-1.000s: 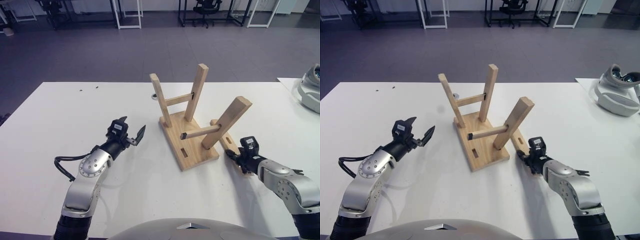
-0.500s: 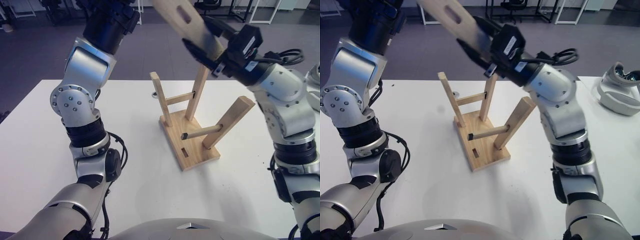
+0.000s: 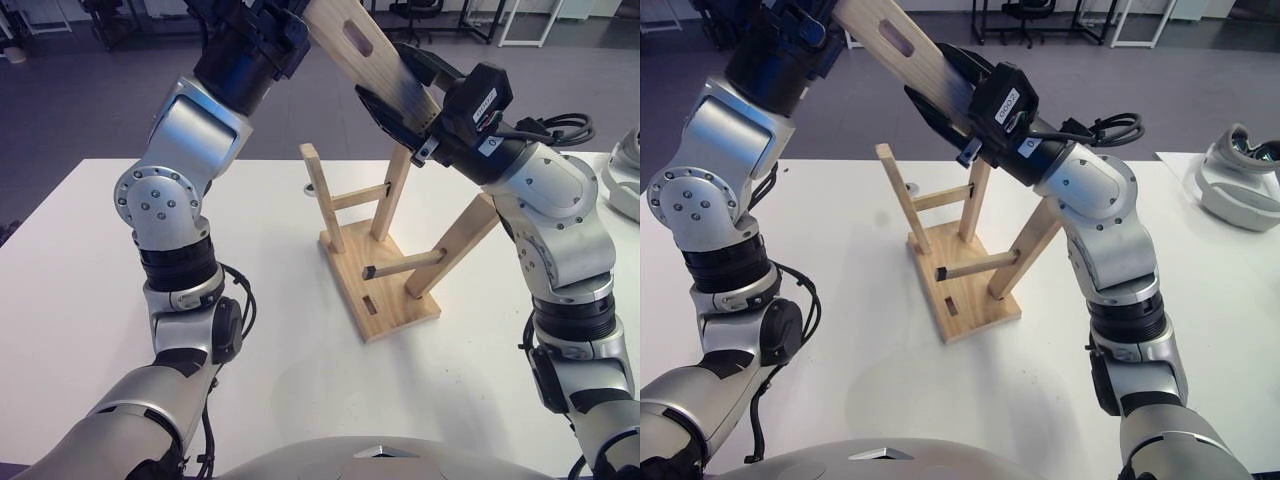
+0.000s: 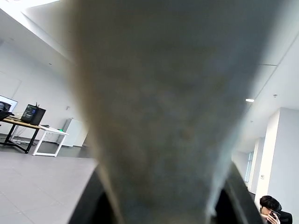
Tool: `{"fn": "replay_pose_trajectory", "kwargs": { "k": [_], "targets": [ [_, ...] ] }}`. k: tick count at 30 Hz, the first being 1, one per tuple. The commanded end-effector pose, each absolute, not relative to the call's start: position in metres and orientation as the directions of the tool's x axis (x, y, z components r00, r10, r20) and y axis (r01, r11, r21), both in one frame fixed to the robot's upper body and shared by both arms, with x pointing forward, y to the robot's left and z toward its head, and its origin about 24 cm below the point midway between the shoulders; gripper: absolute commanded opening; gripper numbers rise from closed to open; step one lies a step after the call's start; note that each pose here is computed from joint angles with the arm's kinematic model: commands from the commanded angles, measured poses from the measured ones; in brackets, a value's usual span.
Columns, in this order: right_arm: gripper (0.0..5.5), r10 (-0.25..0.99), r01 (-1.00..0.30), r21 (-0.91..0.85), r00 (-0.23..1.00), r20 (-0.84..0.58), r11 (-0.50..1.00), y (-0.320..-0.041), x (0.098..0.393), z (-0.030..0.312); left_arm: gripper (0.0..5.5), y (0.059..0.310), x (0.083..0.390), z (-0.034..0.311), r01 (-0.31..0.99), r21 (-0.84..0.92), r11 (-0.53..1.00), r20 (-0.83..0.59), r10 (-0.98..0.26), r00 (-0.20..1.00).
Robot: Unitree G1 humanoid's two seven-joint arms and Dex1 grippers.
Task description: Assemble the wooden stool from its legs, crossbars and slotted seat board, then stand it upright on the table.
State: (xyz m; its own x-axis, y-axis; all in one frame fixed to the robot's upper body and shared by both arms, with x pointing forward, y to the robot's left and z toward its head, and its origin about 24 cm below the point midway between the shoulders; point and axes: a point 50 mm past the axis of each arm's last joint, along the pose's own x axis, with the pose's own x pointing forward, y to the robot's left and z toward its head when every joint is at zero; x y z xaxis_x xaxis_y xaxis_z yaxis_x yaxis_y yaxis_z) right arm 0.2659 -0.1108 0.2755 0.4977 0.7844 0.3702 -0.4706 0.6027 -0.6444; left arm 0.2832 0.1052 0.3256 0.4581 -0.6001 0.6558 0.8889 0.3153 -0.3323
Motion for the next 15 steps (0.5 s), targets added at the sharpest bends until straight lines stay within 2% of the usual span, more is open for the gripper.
{"fn": "replay_pose_trajectory", "kwargs": {
  "k": [1, 4, 7, 10, 12, 13, 15],
  "targets": [
    [2.43, 0.786, -0.457, -0.655, 0.488, 0.380, 0.601, -0.110, 0.263, 0.280, 1.03, 0.103, 0.283, 0.326, 0.890, -0.333, 0.311, 0.654, -0.603, 0.456],
    [2.97, 0.786, -0.453, -0.662, 0.494, 0.371, 0.597, -0.109, 0.264, 0.279, 1.03, 0.110, 0.283, 0.325, 0.874, -0.352, 0.334, 0.657, -0.577, 0.485],
    [3.07, 0.756, -0.421, -0.651, 0.522, 0.396, 0.632, -0.117, 0.266, 0.284, 1.03, 0.132, 0.285, 0.319, 0.824, -0.391, 0.410, 0.638, -0.524, 0.564],
    [3.07, 0.581, -0.322, -0.509, 0.636, 0.508, 0.798, -0.166, 0.271, 0.305, 1.03, 0.179, 0.276, 0.309, 0.744, -0.392, 0.541, 0.599, -0.463, 0.653],
    [3.07, 0.448, -0.239, -0.420, 0.729, 0.518, 0.875, -0.205, 0.274, 0.310, 1.02, 0.198, 0.263, 0.299, 0.727, -0.384, 0.568, 0.559, -0.483, 0.673],
    [3.07, 0.389, -0.202, -0.402, 0.796, 0.464, 0.893, -0.227, 0.277, 0.302, 1.02, 0.202, 0.254, 0.291, 0.729, -0.377, 0.571, 0.525, -0.517, 0.676],
    [3.07, 0.329, -0.233, -0.404, 0.926, 0.187, 0.885, -0.264, 0.280, 0.245, 1.02, 0.208, 0.234, 0.265, 0.700, -0.381, 0.605, 0.412, -0.566, 0.714]
  ]
}}
